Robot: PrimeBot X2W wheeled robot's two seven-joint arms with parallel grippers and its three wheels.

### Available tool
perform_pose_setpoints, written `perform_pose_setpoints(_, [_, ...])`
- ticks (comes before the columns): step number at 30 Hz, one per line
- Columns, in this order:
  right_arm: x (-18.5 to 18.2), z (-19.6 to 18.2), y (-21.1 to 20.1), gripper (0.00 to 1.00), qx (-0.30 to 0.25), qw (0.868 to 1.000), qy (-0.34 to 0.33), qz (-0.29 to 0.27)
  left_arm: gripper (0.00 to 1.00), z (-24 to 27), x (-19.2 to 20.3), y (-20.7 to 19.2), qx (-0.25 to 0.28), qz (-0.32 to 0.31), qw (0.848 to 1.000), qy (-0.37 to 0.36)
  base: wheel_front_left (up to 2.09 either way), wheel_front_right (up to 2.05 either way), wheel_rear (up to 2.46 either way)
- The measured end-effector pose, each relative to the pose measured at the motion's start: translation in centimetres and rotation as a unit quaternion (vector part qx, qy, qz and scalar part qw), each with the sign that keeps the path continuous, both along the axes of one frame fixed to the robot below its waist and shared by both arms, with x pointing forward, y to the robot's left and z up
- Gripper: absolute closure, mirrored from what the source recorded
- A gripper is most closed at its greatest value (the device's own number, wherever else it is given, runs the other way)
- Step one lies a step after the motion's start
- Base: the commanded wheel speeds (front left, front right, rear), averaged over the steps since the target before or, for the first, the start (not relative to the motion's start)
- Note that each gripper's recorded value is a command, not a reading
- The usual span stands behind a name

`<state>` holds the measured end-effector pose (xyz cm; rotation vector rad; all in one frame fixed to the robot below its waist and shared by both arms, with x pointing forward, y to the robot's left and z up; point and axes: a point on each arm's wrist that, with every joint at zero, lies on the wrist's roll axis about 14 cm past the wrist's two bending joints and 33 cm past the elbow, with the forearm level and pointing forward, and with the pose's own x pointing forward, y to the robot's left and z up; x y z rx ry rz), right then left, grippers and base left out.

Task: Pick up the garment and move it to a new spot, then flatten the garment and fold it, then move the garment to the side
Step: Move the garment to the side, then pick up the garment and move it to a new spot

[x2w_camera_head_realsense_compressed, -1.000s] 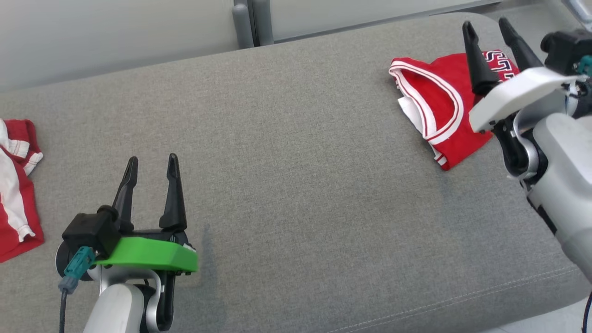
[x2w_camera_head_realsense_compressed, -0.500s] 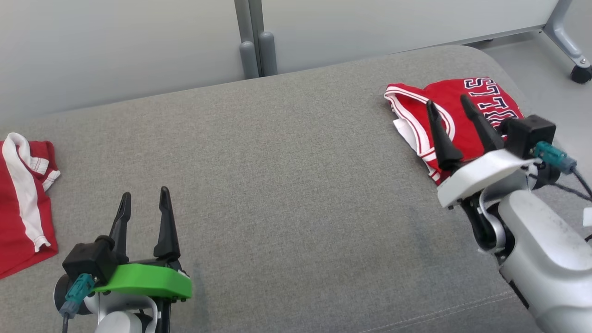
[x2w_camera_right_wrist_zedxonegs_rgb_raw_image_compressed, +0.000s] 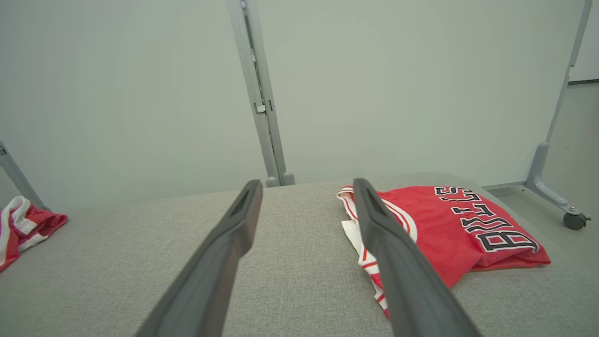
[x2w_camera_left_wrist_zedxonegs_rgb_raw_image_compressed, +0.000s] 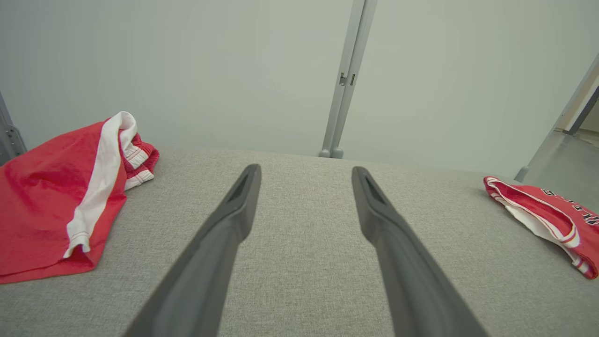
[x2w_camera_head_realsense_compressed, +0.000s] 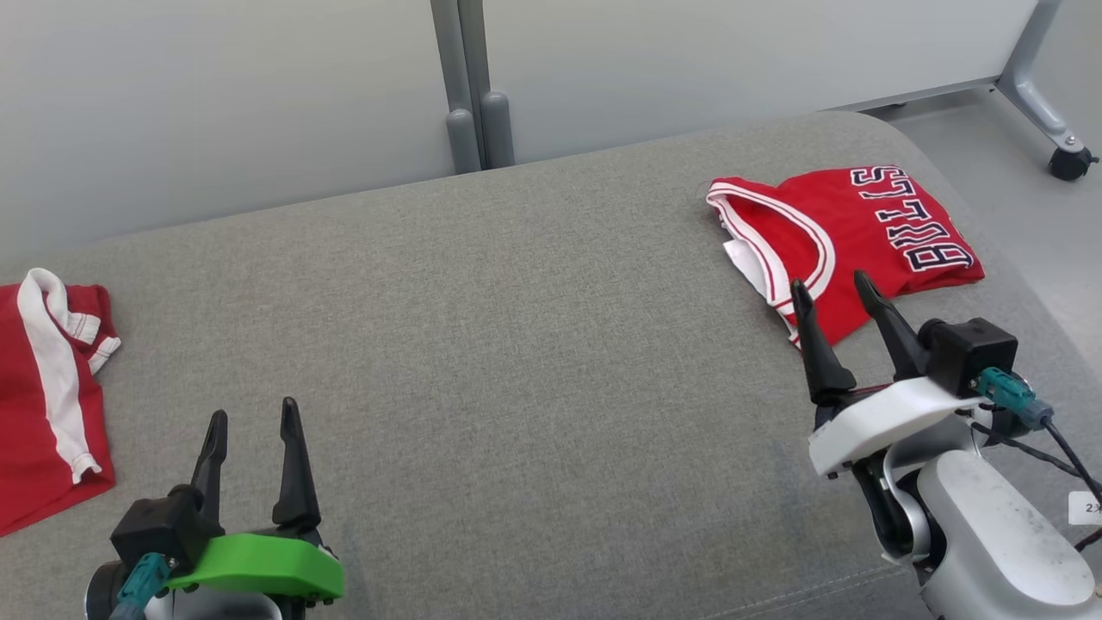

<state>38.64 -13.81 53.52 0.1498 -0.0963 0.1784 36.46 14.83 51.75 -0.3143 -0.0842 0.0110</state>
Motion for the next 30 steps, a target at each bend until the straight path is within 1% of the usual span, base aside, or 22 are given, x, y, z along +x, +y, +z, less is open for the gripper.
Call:
perform_pose_setpoints(8, [-1.5, -1.1, 1.2, 0.0, -0.001, 1.0, 0.01, 0.008, 0.0, -1.0, -1.0, 0.4, 0.01, 0.005, 1.0, 0.015, 0.0, 0.0, 0.0])
perform_pose_setpoints(13, [-1.8, -0.9, 1.4, 0.0, -0.008, 1.0, 0.003, 0.008, 0.0, -1.3, -1.5, 0.8, 0.01, 0.011, 1.0, 0.02, 0.0, 0.0, 0.0])
perform_pose_setpoints(21, [-2.3, -0.8, 2.0, 0.0, -0.004, 1.0, -0.001, 0.011, 0.0, -0.9, -1.6, 1.1, 0.01, 0.016, 1.0, 0.012, 0.0, 0.0, 0.0])
perform_pose_setpoints(30, [-2.4, -0.6, 1.7, 0.0, -0.012, 1.0, -0.007, 0.006, 0.0, -0.8, -1.7, 1.3, 0.014, 0.02, 1.0, 0.01, 0.0, 0.0, 0.0])
